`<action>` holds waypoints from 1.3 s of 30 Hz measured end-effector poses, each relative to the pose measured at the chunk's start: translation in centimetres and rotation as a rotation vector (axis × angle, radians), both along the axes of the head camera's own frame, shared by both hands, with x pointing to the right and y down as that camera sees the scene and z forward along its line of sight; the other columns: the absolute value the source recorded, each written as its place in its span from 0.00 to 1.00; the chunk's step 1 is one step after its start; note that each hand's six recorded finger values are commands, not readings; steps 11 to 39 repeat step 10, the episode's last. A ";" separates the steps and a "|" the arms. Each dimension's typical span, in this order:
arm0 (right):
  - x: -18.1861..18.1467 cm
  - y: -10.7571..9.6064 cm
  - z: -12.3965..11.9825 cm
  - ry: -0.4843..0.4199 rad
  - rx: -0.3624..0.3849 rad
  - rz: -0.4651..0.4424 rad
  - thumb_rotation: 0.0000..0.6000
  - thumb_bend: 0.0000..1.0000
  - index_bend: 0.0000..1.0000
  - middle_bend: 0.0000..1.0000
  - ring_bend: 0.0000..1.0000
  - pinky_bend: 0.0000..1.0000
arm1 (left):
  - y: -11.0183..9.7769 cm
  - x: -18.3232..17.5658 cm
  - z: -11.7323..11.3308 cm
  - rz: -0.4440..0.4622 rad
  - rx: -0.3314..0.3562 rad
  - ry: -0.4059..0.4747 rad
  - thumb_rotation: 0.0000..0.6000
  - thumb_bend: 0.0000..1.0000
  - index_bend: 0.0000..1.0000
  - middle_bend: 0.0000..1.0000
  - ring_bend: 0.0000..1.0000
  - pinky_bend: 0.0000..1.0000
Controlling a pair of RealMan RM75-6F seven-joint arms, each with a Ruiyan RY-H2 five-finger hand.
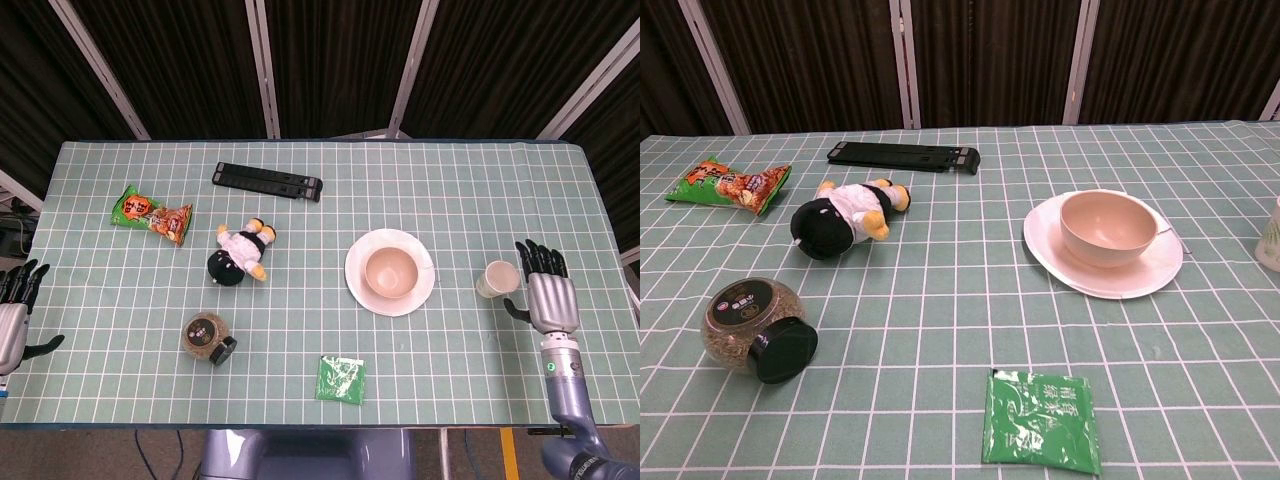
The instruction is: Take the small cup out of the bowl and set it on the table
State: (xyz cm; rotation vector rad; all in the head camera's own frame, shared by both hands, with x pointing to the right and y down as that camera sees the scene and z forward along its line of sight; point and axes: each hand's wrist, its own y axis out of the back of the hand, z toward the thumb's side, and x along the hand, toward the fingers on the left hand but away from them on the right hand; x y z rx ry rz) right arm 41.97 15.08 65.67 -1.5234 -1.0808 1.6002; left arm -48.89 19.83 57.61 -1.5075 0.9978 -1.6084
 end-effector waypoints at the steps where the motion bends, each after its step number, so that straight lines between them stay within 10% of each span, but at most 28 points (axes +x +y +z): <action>1: 0.1 0.2 -0.3 0.000 0.007 -0.005 1.00 0.15 0.01 0.00 0.00 0.00 | 0.0 0.0 0.0 0.000 0.000 0.000 1.00 0.01 0.00 0.00 0.00 0.00; 10: 0.0 3.5 -3.1 0.000 0.059 -0.124 1.00 0.13 0.00 0.00 0.00 0.00 | 0.0 0.1 0.3 0.013 -0.004 0.000 1.00 0.01 0.00 0.00 0.00 0.00; 39: 0.0 3.5 -3.1 0.000 0.059 -0.124 1.00 0.13 0.00 0.00 0.00 0.00 | 0.0 0.1 0.3 0.013 -0.004 0.000 1.00 0.01 0.00 0.00 0.00 0.00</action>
